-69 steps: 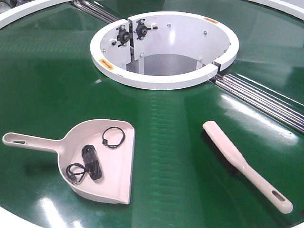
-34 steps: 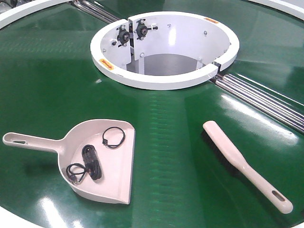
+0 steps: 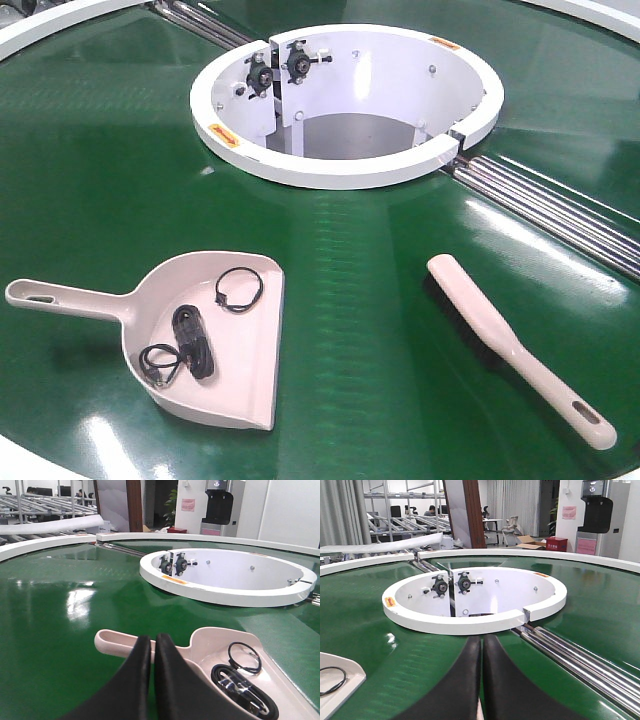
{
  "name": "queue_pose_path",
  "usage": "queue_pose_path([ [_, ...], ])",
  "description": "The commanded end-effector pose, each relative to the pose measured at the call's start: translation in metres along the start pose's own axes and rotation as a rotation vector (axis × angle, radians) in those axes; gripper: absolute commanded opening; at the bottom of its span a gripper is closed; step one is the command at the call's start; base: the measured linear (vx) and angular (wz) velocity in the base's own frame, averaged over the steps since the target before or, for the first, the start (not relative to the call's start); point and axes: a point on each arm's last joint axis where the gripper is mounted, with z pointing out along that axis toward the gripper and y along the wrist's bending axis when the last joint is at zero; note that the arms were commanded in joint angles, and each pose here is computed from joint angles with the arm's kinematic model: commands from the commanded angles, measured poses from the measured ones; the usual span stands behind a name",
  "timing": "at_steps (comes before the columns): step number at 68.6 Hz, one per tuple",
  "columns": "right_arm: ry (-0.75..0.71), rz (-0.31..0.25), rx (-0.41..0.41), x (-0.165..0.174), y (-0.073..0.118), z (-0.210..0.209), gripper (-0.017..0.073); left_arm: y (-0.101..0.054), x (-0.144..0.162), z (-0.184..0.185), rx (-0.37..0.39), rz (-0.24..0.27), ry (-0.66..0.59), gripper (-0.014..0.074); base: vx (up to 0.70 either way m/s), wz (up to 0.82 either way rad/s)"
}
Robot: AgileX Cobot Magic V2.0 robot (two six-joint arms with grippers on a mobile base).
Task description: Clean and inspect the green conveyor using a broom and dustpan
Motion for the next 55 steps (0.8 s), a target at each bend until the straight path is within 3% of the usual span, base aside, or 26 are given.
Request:
queue_pose_path([
  [1,-0.086,-0.004,0.009,-0.0146,-0.0009,0.0014,-0.0010,0.0001,0.0062,-0.0025,0.000,-0.010,-0.036,-0.0008,0.00,0.00],
  [13,-0.084,-0.004,0.009,-0.0145,-0.0009,0.0015,-0.0010,-0.0004,0.0060,-0.0029,0.008,-0.055,-0.041,-0.0008,0.00,0.00],
  [29,-0.084,-0.004,0.009,-0.0145,-0.0009,0.0015,-0.0010,-0.0037,0.0058,-0.0030,0.066,-0.030,-0.044,-0.0008,0.00,0.00],
  [55,-0.084,-0.004,0.009,-0.0145,-0.0009,0.0015,-0.0010,-0.0037,0.0051,-0.0031,0.065,-0.030,-0.047,-0.0008,0.00,0.00],
])
